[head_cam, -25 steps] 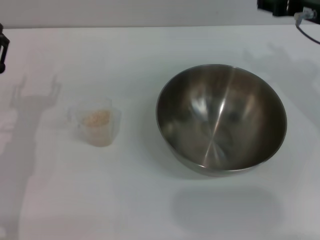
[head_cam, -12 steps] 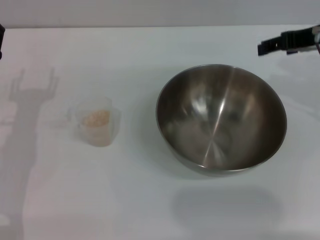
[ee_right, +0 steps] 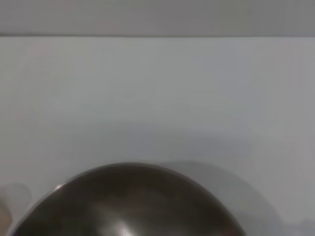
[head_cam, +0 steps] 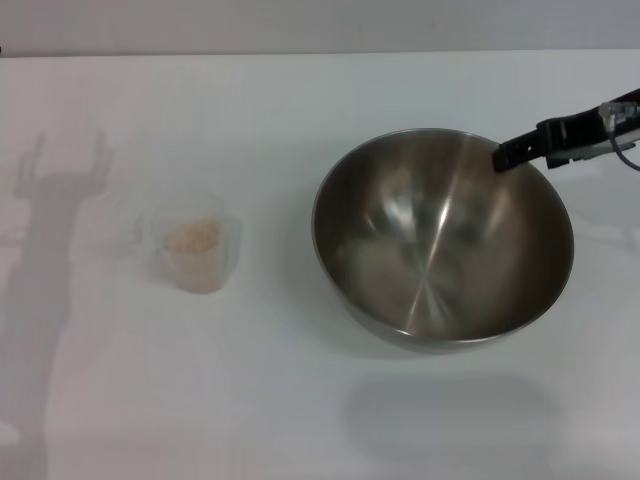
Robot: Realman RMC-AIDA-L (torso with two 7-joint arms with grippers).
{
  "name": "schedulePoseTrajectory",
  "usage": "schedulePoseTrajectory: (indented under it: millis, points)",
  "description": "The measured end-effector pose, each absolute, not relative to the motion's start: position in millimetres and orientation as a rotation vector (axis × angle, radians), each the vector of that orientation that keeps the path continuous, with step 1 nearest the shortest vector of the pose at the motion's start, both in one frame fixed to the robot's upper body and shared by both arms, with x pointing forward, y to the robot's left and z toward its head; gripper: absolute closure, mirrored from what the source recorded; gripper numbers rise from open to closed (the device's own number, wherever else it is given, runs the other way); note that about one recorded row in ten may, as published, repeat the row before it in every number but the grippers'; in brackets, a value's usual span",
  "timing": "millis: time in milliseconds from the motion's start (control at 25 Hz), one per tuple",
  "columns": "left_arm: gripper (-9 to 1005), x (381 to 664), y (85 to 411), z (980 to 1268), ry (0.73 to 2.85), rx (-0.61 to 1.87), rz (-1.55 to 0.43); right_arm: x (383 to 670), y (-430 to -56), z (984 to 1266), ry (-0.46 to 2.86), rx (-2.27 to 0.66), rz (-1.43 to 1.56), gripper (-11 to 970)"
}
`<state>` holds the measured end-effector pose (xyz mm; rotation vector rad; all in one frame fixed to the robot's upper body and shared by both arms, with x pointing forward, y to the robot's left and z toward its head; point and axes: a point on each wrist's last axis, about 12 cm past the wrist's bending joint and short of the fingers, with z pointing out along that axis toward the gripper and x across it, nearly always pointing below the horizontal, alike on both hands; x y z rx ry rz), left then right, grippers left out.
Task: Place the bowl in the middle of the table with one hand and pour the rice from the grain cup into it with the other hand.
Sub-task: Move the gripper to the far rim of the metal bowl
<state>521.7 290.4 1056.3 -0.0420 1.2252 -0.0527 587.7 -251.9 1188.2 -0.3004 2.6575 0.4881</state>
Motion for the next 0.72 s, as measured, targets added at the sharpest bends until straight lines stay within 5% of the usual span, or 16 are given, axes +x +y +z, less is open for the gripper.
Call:
schedulePoseTrajectory:
  millis: [720]
  points:
    - [256,522,291,1059,1.209,-0.053,-0.052,585,-253,1161,2.776,-0.378,0.415,245]
